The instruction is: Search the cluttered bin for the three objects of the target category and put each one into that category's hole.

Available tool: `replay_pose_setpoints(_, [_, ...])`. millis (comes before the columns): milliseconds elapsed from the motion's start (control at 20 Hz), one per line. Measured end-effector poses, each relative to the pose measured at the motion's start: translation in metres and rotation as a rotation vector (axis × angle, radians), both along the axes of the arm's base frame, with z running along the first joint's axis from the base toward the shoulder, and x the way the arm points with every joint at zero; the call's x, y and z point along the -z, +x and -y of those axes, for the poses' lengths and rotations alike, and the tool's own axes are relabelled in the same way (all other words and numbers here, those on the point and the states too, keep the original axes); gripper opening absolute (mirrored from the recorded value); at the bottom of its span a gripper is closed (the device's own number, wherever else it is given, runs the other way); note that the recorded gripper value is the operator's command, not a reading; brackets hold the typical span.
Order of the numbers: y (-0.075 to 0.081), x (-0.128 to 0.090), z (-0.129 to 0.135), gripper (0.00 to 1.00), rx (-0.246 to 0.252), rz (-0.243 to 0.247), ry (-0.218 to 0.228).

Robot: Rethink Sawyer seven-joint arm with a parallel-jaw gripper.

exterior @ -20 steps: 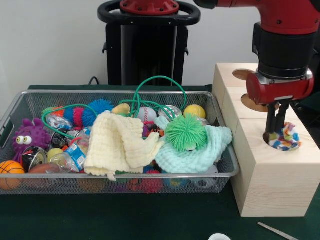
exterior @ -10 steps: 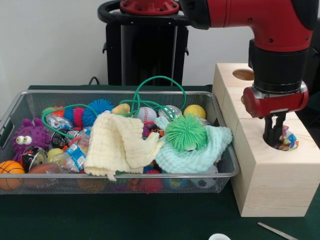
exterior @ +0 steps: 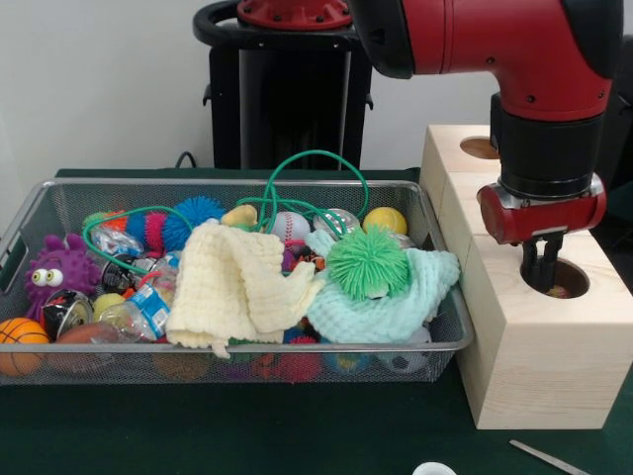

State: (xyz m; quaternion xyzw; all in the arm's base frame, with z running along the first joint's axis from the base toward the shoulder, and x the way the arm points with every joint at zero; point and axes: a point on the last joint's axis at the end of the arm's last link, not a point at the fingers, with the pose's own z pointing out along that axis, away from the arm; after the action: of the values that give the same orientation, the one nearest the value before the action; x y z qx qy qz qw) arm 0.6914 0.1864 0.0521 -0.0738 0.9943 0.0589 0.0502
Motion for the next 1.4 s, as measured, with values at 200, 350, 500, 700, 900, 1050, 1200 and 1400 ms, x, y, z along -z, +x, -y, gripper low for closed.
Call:
replay_pose_setpoints(200, [-0.002, 0.002, -0.001, 0.0, -0.001, -0.005, 0.001])
replay_pose_setpoints(350, [-0.002, 0.001, -0.001, 0.0, -0.001, -0.005, 0.001])
replay_pose_setpoints(500, [-0.001, -0.004, -0.001, 0.0, -0.003, -0.008, 0.002])
replay_pose_setpoints(700, [-0.002, -0.016, -0.003, 0.0, -0.009, -0.026, 0.007])
replay_pose_setpoints(900, [-0.004, -0.041, -0.009, 0.0, -0.021, -0.069, 0.019])
replay_pose_setpoints(1050, [-0.007, -0.073, -0.016, 0.0, -0.042, -0.12, 0.029])
replay_pose_setpoints(1200, [-0.009, -0.101, -0.019, 0.0, -0.057, -0.147, 0.032])
replay_pose_setpoints(1400, [-0.004, -0.134, -0.01, 0.0, -0.054, -0.127, 0.031])
